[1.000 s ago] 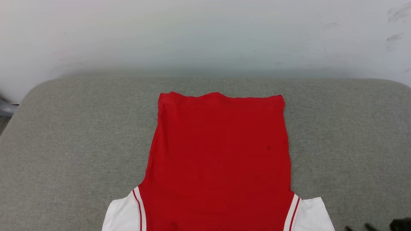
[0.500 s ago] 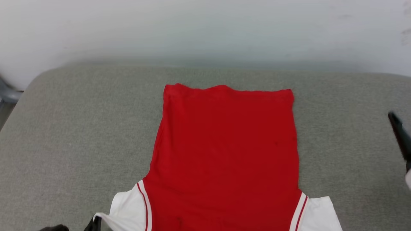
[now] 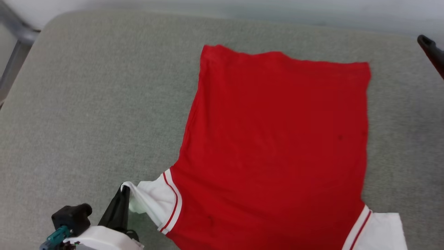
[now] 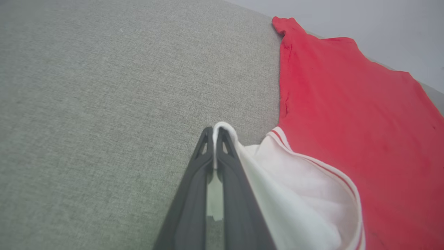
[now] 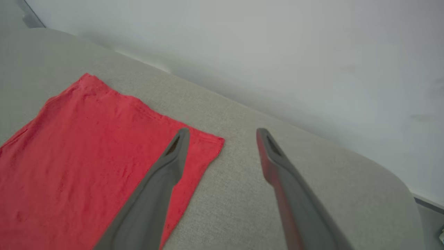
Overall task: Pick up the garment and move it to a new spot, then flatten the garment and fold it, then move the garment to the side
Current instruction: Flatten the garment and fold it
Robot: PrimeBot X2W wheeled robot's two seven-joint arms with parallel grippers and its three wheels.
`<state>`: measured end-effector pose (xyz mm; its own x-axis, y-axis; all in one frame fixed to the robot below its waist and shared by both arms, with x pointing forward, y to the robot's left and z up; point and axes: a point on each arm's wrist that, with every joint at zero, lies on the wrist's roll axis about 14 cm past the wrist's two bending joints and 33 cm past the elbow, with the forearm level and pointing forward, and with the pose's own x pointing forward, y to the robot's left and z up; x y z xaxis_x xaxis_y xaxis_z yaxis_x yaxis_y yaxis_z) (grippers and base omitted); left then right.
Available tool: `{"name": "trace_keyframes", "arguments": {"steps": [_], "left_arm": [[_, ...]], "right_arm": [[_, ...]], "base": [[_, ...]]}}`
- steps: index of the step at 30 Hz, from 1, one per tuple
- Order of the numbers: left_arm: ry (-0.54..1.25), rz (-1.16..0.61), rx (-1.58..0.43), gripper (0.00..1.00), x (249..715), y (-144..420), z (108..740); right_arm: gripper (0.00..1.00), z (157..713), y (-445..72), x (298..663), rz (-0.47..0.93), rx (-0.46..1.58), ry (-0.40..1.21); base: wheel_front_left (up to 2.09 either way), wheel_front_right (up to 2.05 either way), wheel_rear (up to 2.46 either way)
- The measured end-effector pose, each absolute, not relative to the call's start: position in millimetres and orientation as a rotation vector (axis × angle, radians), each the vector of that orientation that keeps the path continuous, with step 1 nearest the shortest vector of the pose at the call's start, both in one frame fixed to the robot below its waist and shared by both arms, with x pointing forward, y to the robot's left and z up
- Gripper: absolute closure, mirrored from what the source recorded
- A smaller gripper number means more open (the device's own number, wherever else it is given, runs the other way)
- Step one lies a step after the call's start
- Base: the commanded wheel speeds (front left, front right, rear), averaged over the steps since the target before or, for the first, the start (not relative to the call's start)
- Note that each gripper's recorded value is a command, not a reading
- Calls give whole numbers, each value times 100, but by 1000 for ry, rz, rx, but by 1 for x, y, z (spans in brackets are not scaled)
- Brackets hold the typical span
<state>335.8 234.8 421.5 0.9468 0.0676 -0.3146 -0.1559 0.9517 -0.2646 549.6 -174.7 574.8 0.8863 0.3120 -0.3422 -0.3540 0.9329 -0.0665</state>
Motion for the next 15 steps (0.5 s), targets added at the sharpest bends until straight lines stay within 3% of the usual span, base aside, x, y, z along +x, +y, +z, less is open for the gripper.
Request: {"name": "trace_keyframes", "arguments": {"steps": [8, 15], "left_arm": [[313, 149, -301, 100, 351, 237, 407], [336, 185, -297, 100, 360, 243, 389]], "right_arm": [[0, 484, -160, 580, 377, -188, 805], [0, 426, -150, 596, 379, -250, 1025]], "base": [[0, 0, 0], [0, 0, 0]]}}
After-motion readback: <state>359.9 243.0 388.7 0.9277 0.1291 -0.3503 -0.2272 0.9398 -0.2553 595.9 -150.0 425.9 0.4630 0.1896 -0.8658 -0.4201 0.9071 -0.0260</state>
